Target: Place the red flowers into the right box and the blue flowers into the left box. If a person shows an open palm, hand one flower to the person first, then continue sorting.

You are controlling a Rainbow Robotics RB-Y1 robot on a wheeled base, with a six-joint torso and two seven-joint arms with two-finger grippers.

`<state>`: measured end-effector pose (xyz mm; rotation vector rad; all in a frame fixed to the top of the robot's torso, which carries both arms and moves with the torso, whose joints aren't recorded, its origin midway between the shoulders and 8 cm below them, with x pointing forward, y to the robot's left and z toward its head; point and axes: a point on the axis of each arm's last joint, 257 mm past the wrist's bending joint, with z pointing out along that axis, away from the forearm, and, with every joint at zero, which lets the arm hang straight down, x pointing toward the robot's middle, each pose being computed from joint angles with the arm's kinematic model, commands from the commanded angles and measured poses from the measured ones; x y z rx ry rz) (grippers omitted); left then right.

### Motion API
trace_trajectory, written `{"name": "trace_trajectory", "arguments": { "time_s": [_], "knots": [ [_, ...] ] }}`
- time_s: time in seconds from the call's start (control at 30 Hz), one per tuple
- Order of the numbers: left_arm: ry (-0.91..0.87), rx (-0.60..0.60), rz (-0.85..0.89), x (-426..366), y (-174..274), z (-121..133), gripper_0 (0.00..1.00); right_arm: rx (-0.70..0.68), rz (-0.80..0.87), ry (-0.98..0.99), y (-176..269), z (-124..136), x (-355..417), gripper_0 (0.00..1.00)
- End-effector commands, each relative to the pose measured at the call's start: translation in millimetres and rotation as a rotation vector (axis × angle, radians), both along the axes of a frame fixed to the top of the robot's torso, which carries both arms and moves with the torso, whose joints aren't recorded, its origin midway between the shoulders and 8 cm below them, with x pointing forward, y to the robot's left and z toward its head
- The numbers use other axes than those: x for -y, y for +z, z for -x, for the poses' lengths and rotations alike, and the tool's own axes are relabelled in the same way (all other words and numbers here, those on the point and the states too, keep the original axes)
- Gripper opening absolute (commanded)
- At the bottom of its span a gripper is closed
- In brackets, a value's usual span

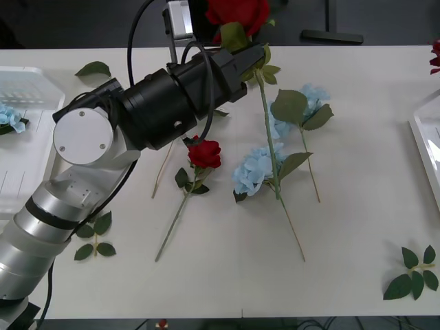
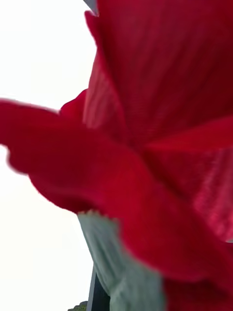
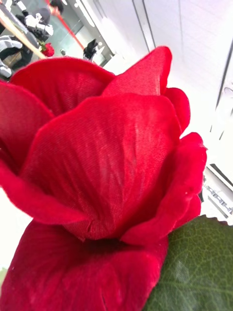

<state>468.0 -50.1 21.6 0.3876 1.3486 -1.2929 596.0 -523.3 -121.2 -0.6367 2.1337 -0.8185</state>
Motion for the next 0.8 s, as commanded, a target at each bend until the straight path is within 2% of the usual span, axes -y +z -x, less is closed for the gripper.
{"name": "trace_trajectory", "arguments": {
  "time_s": [0.03, 0.37, 0.8],
  "knots": [
    [0.004, 0.074, 0.024, 7, 34, -2, 0.00, 0.024, 0.200, -0.023, 31, -3, 54, 0.00],
    [0.004, 0.080, 0.026, 10, 38, -5, 0.00, 0.002, 0.489, -0.100, 37, 18, 148, 0.00],
    [0.000, 0.076, 0.031, 12, 38, -4, 0.00, -0.158, 0.665, -0.120, -2, 45, 188, 0.00]
  ]
}}
